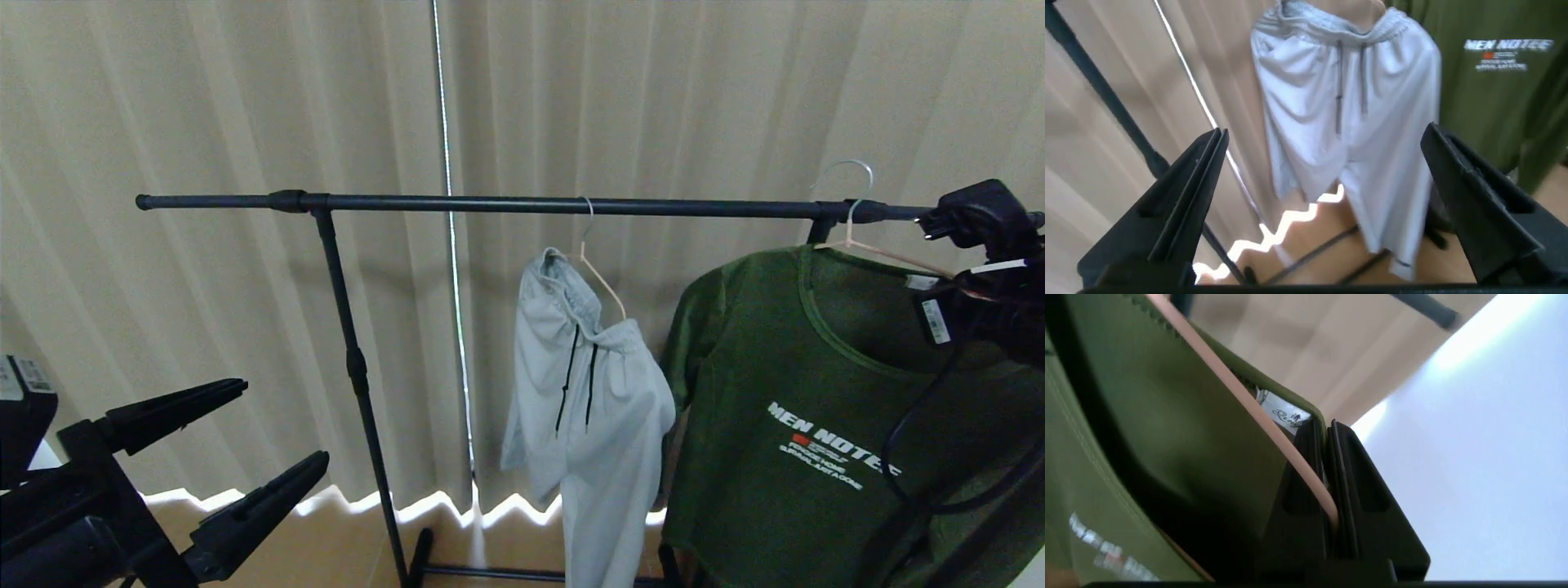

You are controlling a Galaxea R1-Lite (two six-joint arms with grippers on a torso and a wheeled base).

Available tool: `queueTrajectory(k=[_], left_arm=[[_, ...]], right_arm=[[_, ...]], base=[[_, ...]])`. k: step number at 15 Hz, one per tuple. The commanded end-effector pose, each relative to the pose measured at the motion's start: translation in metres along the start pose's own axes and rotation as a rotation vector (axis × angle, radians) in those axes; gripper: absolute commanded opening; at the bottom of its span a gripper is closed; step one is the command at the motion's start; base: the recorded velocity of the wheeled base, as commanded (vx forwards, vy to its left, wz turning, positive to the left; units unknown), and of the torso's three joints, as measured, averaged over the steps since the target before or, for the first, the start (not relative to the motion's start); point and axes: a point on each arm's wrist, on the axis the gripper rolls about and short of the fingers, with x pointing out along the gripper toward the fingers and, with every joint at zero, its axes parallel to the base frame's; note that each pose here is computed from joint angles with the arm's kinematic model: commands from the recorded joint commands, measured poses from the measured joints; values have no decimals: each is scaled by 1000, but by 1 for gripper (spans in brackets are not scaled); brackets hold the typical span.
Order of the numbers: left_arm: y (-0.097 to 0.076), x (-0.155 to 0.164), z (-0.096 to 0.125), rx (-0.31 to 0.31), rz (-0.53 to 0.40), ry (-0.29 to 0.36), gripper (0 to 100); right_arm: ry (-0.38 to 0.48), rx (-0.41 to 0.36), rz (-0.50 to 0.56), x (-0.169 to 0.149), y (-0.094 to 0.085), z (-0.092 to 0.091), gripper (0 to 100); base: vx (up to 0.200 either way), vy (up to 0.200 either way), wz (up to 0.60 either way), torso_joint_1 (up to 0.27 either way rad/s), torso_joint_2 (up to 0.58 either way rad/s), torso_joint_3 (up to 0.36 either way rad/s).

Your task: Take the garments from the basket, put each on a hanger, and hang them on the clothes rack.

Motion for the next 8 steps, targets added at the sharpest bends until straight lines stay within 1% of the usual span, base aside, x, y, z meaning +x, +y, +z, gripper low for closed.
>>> queueTrajectory(k=[1, 2, 3, 4, 5, 6, 7, 8], left_arm=[[-2, -2, -1, 14, -13, -3, 100], [-3, -3, 1, 18, -15, -16, 100], [-4, -13, 5, 25, -16, -64, 100], [-5, -16, 6, 27, -23, -75, 100], [-6, -19, 8, 39, -29, -96, 100], [-7, -19, 8, 59, -37, -97, 100], [-8, -20, 8, 77, -38, -97, 100], [-8, -20, 8, 84, -37, -99, 100]], right_arm=[[43, -22, 18, 23, 16, -3, 0], [43, -17, 18, 23, 16, -3, 0], [40, -7, 4, 23, 15, 0, 0], [38, -4, -6, 24, 15, 2, 0], [50, -4, -14, 29, 14, 1, 0], [73, -10, -13, 35, 15, -5, 0], [84, -13, -9, 39, 18, -8, 0], [94, -13, -6, 43, 21, -10, 0]], base=[[0, 0, 0, 0, 0, 0], [0, 0, 0, 0, 0, 0], [0, 0, 0, 0, 0, 0], [0, 0, 0, 0, 0, 0], [0, 0, 0, 0, 0, 0], [0, 0, 0, 0, 0, 0], [0, 0, 0, 0, 0, 0], [0, 0, 0, 0, 0, 0]])
